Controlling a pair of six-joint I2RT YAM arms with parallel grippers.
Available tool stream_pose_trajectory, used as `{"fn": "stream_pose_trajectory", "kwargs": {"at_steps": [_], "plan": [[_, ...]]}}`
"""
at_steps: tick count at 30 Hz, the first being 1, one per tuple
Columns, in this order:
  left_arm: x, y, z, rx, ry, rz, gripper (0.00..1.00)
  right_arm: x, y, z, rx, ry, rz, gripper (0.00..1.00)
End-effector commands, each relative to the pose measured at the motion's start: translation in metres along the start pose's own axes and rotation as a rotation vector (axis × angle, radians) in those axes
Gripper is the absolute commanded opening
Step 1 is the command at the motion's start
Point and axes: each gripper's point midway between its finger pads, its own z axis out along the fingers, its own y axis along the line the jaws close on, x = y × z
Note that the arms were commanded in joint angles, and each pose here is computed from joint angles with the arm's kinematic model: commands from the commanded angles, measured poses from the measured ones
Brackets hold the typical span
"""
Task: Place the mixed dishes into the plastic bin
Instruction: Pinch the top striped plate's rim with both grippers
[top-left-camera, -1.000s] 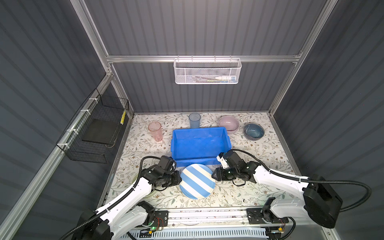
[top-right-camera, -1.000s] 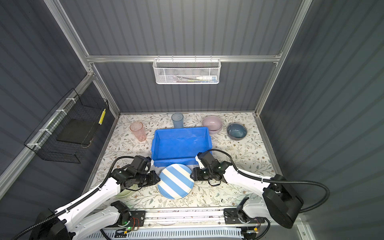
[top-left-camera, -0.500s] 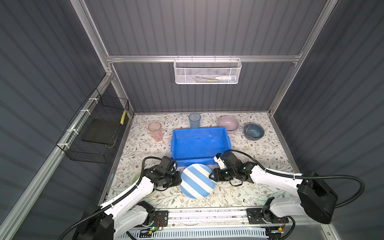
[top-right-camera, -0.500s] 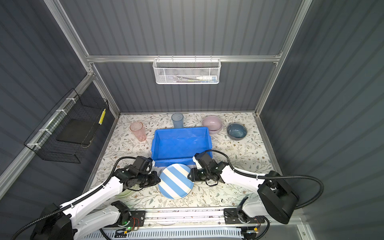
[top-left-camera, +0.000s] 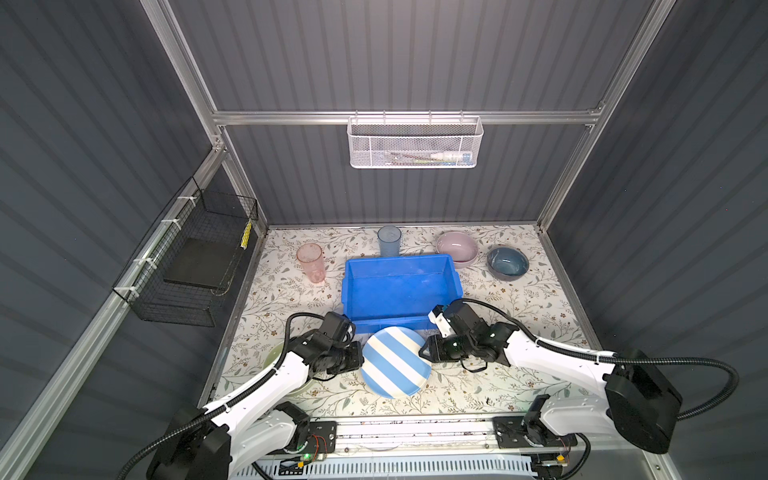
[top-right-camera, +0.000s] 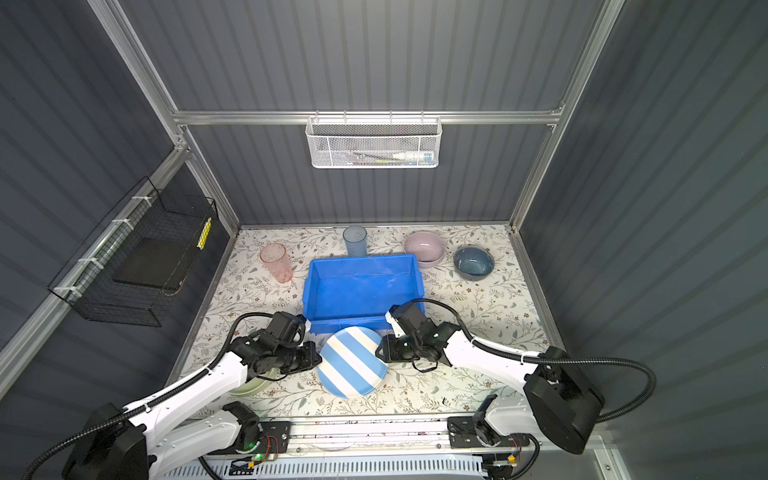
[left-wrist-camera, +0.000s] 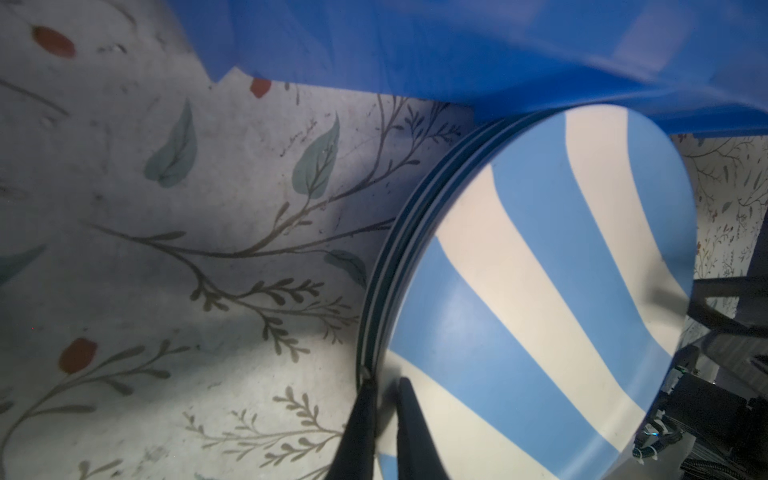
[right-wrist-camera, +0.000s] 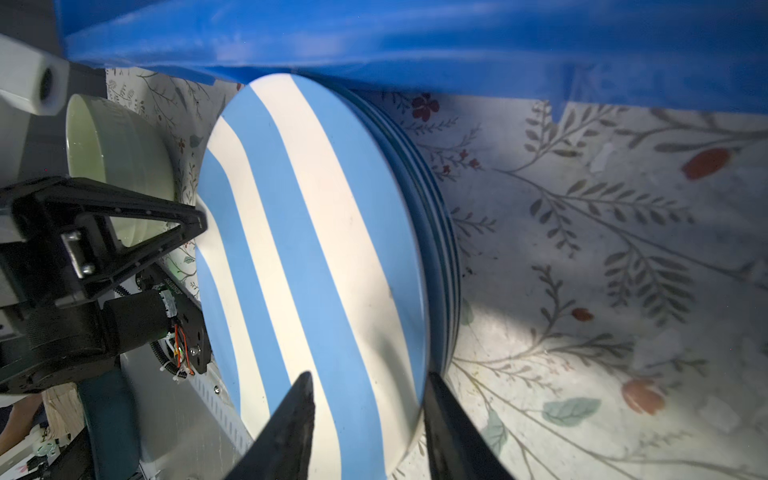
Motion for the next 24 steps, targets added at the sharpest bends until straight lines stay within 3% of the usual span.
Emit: {"fn": "stream_pose_trajectory", "kwargs": {"at_steps": [1,7,16,24], "plan": [[0.013,0.012,0.008,-0.036,0.044,-0.006,0.12,-0.005,0.020,-0.007,-0.062,0.003,-0.033,0.45],[0.014,0.014,0.009,-0.042,0.045,-0.009,0.11,-0.004,0.020,-0.005,-0.064,0.011,-0.019,0.43],[0.018,0.016,0.012,-0.034,0.053,-0.013,0.10,-0.014,0.059,-0.015,-0.306,-0.064,-0.011,0.38],[0.015,0.014,0.010,-0.027,0.042,-0.009,0.10,-0.026,0.076,-0.018,-0.387,-0.115,-0.035,0.35]]}}
